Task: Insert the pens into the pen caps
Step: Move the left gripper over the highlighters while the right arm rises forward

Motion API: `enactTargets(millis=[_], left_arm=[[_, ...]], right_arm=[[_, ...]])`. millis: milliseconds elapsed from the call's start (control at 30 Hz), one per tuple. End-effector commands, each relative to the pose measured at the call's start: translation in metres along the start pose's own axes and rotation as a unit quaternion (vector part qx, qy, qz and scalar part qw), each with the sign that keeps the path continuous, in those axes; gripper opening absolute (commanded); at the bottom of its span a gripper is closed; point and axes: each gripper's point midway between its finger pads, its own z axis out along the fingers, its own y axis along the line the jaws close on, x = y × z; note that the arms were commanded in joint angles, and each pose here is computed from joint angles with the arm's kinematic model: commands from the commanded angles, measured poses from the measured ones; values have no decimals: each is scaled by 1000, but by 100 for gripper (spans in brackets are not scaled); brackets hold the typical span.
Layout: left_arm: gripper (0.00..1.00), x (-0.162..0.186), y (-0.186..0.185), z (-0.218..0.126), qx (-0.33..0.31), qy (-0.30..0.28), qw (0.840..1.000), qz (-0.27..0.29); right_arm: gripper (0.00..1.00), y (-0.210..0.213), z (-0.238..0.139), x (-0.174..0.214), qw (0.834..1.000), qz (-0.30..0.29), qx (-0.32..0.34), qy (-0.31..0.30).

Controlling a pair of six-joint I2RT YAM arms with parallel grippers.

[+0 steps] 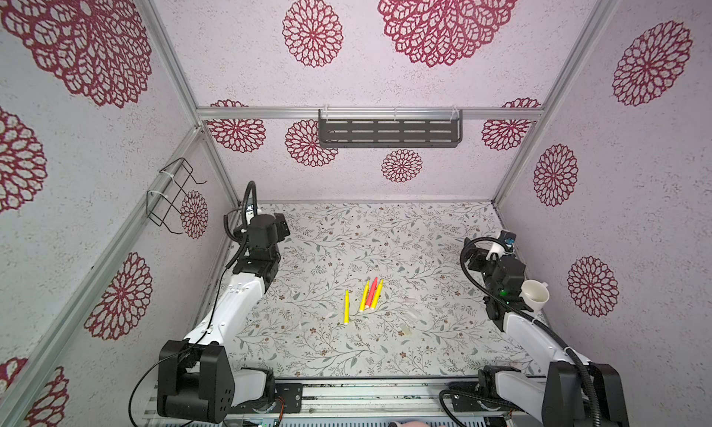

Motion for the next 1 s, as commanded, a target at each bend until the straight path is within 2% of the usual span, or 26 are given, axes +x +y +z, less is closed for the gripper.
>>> enactTargets(millis=[0, 33, 67, 167, 267, 400, 433, 500, 533, 600, 633, 700, 800, 967], left_arm=[[99, 29, -11, -21, -2, 82, 997, 1], [98, 33, -26, -28, 26, 91, 996, -4], [97, 38, -38, -34, 47, 98, 994, -5], [95, 57, -70, -55, 96, 147, 984, 0], [93, 82, -94, -75, 127, 204, 971, 17], [93, 115, -112, -100, 146, 258, 954, 39], [93, 120, -117, -106, 154, 269, 950, 38], [91, 133, -129, -118, 179, 291, 939, 31], [89, 137, -134, -121, 189, 298, 935, 29], [87, 154, -140, -128, 200, 323, 925, 28], [84, 162, -142, -130, 205, 336, 919, 26], [77, 181, -144, -135, 213, 367, 905, 20], [71, 203, -147, -145, 223, 399, 889, 23], [66, 237, -149, -165, 216, 432, 873, 73]], right_arm=[[99, -32, 0, 34, 976, 186, 82, 73], [99, -18, 3, 35, 980, 181, 25, 80], [99, -9, 5, 39, 980, 178, -5, 89], [99, -2, 12, 59, 970, 192, -12, 146], [99, 7, 19, 69, 962, 180, -15, 205], [99, 7, 21, 70, 951, 164, 29, 260], [99, 2, 20, 67, 947, 181, 55, 260], [99, -6, 15, 57, 928, 254, 101, 254], [99, 1, 15, 50, 928, 264, 75, 252], [99, 42, 13, 33, 933, 255, -58, 245], [99, 54, 11, 28, 933, 255, -89, 237], [98, 65, 6, 21, 933, 256, -116, 223], [97, 69, 4, 19, 934, 247, -121, 227], [95, 84, 0, 19, 923, 252, -148, 250]])
